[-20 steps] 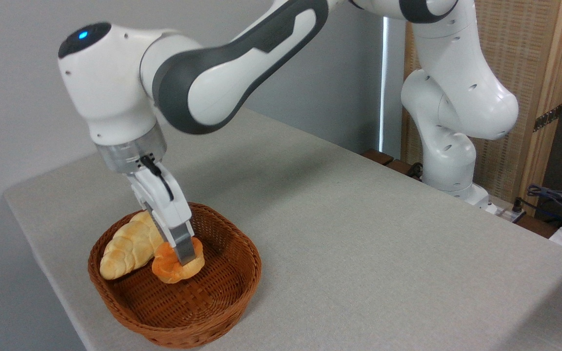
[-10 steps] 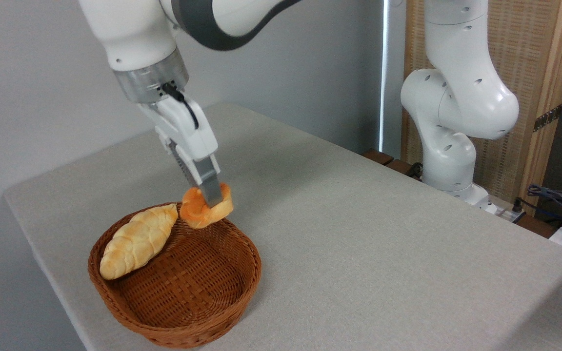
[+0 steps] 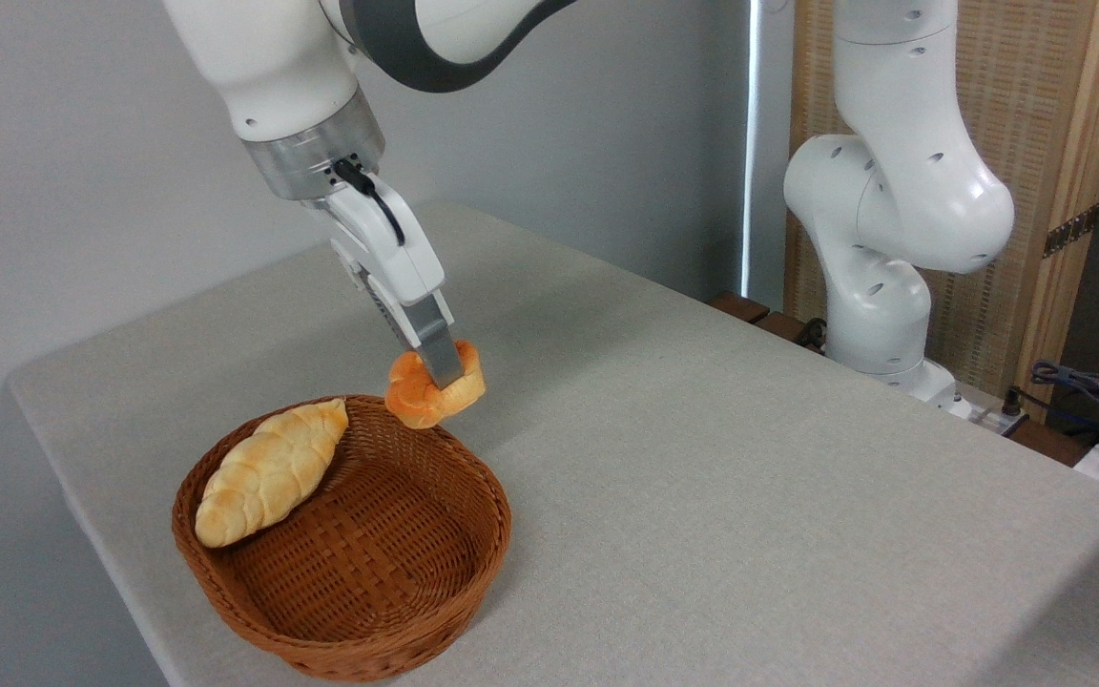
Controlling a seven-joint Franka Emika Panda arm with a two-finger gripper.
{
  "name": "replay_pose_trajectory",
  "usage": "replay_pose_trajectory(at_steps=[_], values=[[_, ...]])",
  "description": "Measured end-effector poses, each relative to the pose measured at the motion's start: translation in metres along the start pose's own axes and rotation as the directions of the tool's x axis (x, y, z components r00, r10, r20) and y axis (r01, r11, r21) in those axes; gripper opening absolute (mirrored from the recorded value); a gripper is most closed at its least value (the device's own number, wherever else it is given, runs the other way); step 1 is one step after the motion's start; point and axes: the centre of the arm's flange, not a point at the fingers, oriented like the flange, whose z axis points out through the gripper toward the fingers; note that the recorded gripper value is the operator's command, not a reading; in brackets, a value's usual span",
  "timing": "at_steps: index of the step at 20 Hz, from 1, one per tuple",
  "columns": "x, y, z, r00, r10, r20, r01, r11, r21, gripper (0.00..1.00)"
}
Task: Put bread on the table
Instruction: 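Lift the orange bun up out of the basket, then carry the bun away from the basket and lower it onto the table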
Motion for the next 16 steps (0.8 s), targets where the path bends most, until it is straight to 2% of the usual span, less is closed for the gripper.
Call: replay_pose_trajectory(at_steps=[8,12,16], values=[[-0.001,0.031,0.020,0.999,0.042,0.027,-0.042,0.999,-0.006,0.40],[0.020,0.051,0.039,0.995,0.093,0.019,-0.094,0.995,0.018,0.41],[0.029,0.067,0.063,0.991,0.124,0.043,-0.124,0.992,0.006,0.42]])
